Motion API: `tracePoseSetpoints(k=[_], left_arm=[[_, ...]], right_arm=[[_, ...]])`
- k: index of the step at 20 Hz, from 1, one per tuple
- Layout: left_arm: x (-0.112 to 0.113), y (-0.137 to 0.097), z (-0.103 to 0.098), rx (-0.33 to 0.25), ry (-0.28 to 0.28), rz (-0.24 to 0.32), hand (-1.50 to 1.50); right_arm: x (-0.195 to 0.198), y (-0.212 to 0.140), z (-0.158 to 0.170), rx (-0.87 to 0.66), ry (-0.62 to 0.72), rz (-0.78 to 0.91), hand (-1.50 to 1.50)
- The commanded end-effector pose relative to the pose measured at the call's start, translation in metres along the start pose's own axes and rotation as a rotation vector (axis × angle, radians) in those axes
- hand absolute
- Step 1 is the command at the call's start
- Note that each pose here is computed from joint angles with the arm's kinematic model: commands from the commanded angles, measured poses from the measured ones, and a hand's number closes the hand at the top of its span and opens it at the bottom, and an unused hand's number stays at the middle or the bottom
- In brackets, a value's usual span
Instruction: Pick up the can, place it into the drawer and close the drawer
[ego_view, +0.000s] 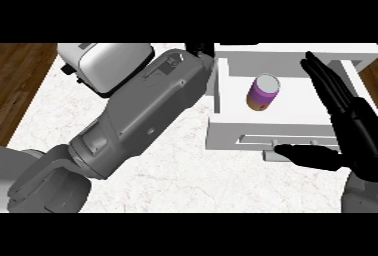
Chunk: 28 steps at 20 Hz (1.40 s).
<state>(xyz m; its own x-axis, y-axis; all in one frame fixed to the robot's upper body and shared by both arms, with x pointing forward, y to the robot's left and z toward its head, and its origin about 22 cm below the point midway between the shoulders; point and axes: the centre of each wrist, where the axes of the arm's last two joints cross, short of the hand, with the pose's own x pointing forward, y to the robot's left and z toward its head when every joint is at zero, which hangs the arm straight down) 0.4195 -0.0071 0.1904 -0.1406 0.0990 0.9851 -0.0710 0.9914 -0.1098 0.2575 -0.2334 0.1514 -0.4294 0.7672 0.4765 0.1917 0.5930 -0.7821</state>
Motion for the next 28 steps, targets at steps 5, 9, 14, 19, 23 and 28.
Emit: tracePoseSetpoints(k=[5,9,14,19,23,28], left_arm=[[0.014,0.016,-0.002,0.012,0.000,0.001,-1.50],[0.012,0.048,-0.017,0.042,0.009,-0.033,-1.50],[0.016,0.061,-0.010,0.063,-0.012,-0.031,-1.50],[0.021,0.073,-0.006,0.068,-0.022,-0.035,-1.50],[0.035,0.078,-0.002,0.062,-0.016,-0.034,-1.50],[0.035,0.095,-0.002,0.049,-0.007,-0.025,-1.50]], right_arm=[[-0.019,0.045,-0.059,0.130,-0.016,0.210,-1.50],[-0.035,0.073,-0.067,0.186,-0.019,0.333,-1.50],[-0.064,0.112,-0.067,0.174,0.038,0.352,-1.50],[-0.058,0.149,-0.082,0.178,0.062,0.419,-1.50],[-0.082,0.143,-0.093,0.131,0.093,0.445,-1.50],[-0.093,0.150,-0.099,0.079,0.100,0.471,-1.50]])
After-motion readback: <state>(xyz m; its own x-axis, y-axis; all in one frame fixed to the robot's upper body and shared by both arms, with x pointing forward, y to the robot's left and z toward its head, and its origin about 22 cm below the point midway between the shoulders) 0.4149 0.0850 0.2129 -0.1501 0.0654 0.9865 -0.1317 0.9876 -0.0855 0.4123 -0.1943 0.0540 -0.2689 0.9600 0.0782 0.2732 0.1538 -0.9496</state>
